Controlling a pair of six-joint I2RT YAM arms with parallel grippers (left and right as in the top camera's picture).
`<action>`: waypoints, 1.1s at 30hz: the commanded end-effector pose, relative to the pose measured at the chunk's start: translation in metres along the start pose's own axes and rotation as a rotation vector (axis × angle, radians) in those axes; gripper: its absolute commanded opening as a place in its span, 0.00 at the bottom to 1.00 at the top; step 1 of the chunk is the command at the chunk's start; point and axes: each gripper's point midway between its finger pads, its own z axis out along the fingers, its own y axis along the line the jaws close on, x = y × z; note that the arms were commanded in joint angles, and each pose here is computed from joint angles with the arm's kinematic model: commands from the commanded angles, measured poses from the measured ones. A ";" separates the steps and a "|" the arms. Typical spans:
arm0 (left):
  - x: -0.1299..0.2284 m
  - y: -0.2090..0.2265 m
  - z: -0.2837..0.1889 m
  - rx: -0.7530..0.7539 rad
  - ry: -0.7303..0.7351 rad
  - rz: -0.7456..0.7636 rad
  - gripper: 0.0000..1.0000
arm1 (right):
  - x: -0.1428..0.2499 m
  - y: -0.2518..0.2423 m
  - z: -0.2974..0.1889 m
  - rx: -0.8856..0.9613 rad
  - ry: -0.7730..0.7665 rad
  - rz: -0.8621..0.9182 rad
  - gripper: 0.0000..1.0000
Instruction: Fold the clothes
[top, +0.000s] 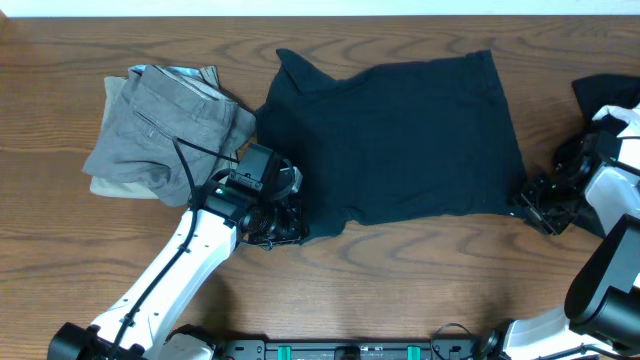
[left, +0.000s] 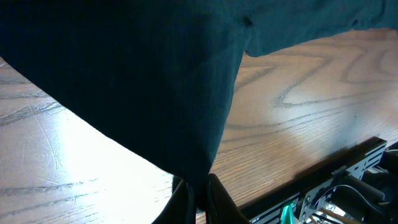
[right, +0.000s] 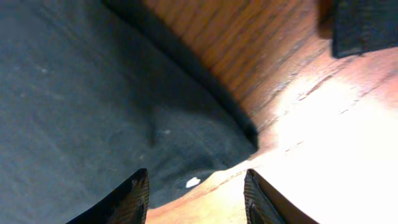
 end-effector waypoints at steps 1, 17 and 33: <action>-0.003 -0.004 -0.005 0.005 -0.019 0.003 0.08 | 0.000 -0.011 0.003 0.035 -0.028 0.027 0.49; -0.003 -0.004 -0.005 0.005 -0.018 0.002 0.07 | 0.003 -0.007 -0.010 0.014 -0.056 0.045 0.01; 0.030 -0.004 -0.016 0.015 0.086 -0.040 0.06 | 0.019 0.000 -0.107 -0.031 -0.247 -0.014 0.01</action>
